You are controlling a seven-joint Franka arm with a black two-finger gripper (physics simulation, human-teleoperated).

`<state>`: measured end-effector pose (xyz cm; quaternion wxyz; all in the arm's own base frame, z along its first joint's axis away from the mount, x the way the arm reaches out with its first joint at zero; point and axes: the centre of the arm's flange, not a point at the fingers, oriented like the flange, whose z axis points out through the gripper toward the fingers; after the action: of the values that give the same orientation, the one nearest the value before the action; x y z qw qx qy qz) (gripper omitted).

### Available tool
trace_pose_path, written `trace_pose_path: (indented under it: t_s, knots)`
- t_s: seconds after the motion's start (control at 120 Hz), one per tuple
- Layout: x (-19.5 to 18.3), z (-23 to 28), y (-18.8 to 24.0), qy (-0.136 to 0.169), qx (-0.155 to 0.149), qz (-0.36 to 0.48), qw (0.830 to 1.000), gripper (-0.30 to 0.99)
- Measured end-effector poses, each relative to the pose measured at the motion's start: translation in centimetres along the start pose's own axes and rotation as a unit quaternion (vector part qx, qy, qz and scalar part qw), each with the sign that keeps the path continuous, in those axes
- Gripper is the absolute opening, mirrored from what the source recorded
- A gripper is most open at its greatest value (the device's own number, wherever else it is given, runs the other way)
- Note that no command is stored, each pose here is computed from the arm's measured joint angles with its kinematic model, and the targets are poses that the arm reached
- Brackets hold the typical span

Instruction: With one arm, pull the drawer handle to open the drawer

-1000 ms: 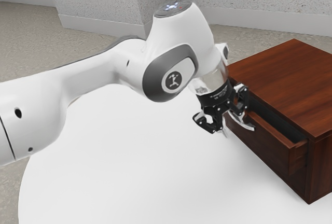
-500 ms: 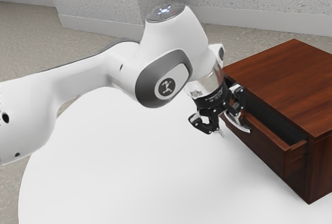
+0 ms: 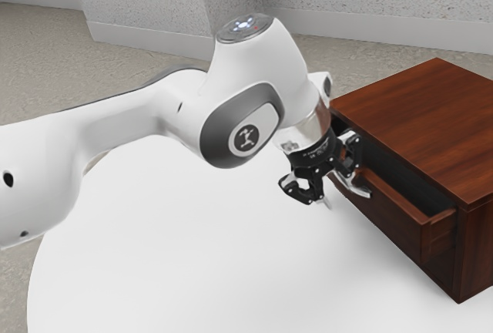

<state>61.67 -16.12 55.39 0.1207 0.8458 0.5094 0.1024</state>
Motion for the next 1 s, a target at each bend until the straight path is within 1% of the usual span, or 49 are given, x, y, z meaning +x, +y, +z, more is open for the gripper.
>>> trace_pose_path:
  t_s: [0.225,0.525,0.792,1.0]
  knots:
    - [-0.2,-1.1,-1.6,0.005,-0.002,0.001,1.000,0.23]
    - [-0.2,-0.9,-2.7,0.010,0.001,0.003,1.000,0.23]
    - [-0.5,-1.7,-3.0,0.020,-0.008,0.011,1.000,0.22]
    - [-0.6,-1.5,-3.5,0.022,-0.004,0.013,1.000,0.22]
